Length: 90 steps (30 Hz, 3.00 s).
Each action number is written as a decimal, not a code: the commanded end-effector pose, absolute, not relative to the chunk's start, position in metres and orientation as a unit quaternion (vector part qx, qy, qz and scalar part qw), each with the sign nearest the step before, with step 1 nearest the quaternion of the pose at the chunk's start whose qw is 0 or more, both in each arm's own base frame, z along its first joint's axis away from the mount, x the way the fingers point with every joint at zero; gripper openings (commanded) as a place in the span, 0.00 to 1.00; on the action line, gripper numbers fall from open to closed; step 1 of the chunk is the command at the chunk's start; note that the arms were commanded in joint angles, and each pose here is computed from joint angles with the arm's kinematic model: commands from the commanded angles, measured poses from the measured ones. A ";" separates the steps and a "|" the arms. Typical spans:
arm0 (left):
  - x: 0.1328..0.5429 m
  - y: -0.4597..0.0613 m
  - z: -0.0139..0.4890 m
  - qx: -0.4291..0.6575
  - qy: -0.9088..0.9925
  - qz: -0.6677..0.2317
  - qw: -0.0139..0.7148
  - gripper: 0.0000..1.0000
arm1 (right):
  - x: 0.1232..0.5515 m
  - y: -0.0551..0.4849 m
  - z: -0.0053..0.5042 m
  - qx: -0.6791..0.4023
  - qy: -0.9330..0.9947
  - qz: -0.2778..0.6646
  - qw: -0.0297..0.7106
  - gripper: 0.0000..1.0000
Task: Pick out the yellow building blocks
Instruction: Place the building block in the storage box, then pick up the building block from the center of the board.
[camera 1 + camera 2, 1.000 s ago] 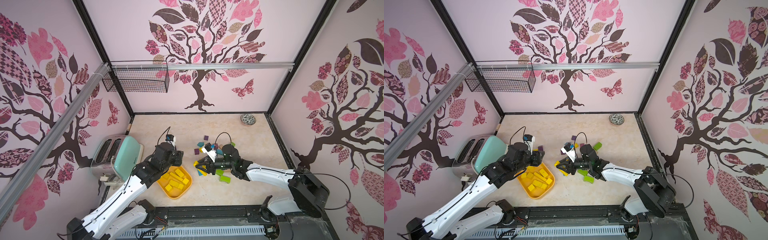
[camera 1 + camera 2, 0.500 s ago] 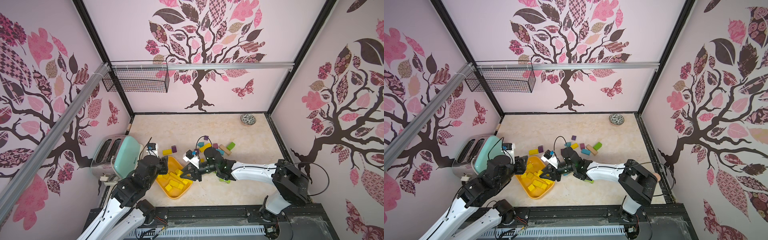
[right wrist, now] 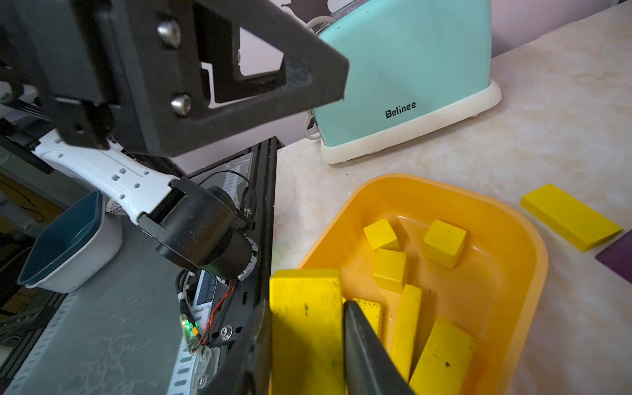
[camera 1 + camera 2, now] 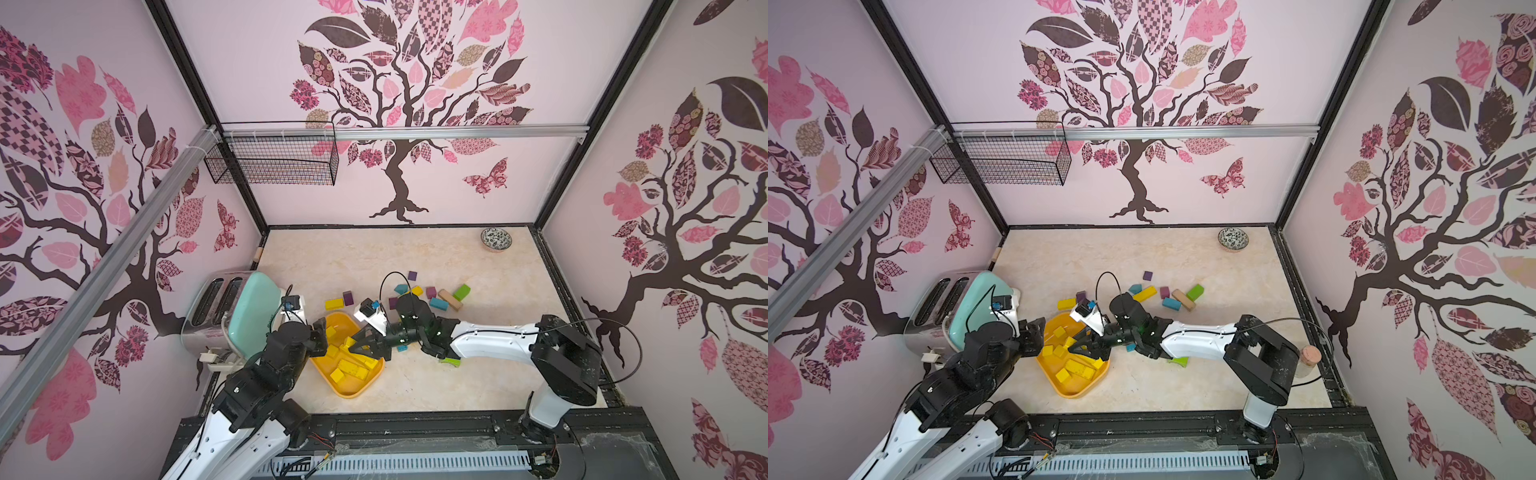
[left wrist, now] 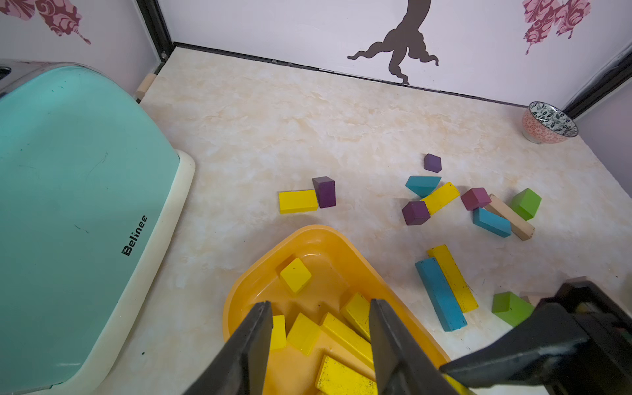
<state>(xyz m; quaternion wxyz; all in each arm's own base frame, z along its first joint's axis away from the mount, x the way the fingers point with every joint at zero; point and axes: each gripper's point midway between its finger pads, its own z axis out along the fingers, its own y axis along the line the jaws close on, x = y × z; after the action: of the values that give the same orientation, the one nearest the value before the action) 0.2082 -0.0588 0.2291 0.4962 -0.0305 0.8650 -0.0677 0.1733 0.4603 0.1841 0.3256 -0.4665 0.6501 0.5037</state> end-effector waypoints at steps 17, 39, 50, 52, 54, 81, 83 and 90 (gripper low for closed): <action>0.206 -0.051 0.231 -0.053 0.856 -0.069 0.510 0.52 | 0.230 0.497 0.167 -0.456 0.718 0.370 0.374 0.42; 0.203 -0.046 0.235 -0.065 0.843 -0.079 0.528 0.56 | 0.231 0.458 0.177 -0.407 0.722 0.360 0.429 0.47; 0.225 -0.084 0.216 -0.012 0.876 -0.088 0.475 0.56 | 0.252 0.387 0.201 -0.327 0.740 0.327 0.489 0.49; 0.233 -0.096 0.213 -0.004 0.881 -0.099 0.463 0.56 | 0.258 0.372 0.203 -0.317 0.746 0.325 0.488 0.50; 0.241 -0.110 0.212 0.005 0.885 -0.112 0.452 0.56 | 0.265 0.353 0.203 -0.303 0.753 0.313 0.493 0.51; 0.266 -0.293 0.094 0.113 0.955 -0.218 0.168 0.48 | 0.250 0.194 0.167 -0.124 0.804 0.218 0.539 0.58; 0.267 -0.293 0.088 0.112 0.956 -0.215 0.165 0.49 | 0.249 0.190 0.173 -0.119 0.796 0.219 0.552 0.58; 0.264 -0.313 0.063 0.112 0.958 -0.237 0.116 0.51 | 0.247 0.180 0.180 -0.109 0.779 0.215 0.578 0.60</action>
<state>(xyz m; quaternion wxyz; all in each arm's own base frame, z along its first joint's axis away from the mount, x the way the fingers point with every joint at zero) 0.2610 -0.2976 0.0609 0.1243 0.1145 0.9636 -0.2072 0.2440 0.1852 0.1742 0.5633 -0.1194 0.7867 0.2226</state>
